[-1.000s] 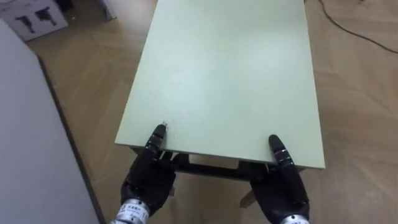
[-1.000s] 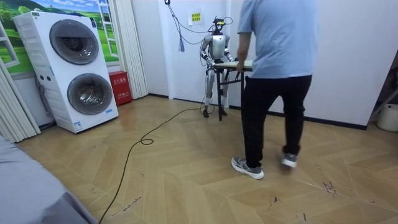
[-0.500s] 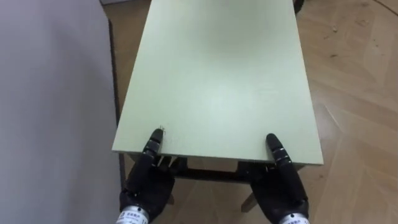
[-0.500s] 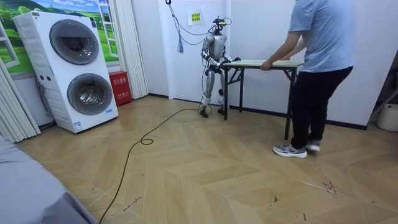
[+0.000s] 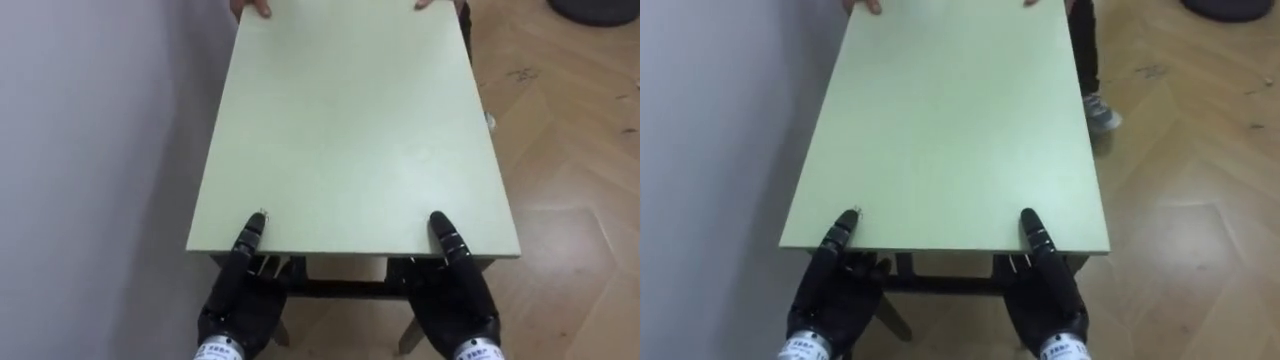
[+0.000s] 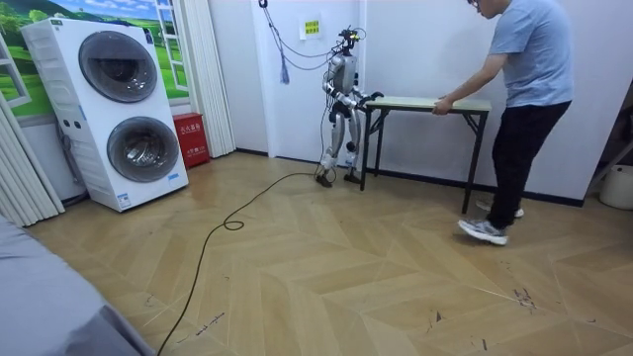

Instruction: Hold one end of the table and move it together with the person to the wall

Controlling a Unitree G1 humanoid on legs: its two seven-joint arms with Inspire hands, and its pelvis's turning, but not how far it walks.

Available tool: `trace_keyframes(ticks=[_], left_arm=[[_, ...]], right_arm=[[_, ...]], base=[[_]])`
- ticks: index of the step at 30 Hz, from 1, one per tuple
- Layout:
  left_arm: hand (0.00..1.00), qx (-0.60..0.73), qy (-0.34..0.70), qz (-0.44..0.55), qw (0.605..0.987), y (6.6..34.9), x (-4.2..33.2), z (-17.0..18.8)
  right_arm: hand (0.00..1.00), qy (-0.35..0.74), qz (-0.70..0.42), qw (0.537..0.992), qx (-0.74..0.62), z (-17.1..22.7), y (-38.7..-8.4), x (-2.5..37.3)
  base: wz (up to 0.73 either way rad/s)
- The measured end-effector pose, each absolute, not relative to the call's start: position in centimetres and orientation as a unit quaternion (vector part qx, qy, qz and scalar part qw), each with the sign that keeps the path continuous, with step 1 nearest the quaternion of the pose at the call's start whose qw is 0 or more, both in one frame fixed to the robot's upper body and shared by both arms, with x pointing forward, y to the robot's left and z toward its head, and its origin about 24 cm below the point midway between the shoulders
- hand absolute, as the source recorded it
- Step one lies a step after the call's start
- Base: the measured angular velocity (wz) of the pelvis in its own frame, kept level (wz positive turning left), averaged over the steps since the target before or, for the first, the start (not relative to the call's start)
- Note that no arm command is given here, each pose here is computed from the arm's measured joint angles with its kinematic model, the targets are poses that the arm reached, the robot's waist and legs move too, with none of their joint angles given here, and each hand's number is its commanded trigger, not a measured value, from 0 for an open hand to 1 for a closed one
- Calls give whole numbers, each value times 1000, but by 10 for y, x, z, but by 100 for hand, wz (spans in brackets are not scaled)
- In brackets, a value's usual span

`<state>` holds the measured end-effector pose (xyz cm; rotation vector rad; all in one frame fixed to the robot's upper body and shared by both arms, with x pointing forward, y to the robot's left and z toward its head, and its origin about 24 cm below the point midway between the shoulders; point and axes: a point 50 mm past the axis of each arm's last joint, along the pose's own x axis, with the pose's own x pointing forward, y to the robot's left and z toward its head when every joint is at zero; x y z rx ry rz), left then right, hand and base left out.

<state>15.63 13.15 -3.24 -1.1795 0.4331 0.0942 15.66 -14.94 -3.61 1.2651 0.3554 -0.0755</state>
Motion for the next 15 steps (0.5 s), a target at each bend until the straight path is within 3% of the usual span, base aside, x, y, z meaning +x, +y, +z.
trace_keyframes(ticks=[15], left_arm=[[100,-540,220,54,810,135,152,-39]], right_arm=[[100,181,-42,792,582,-39,-150,153]], base=[[9]])
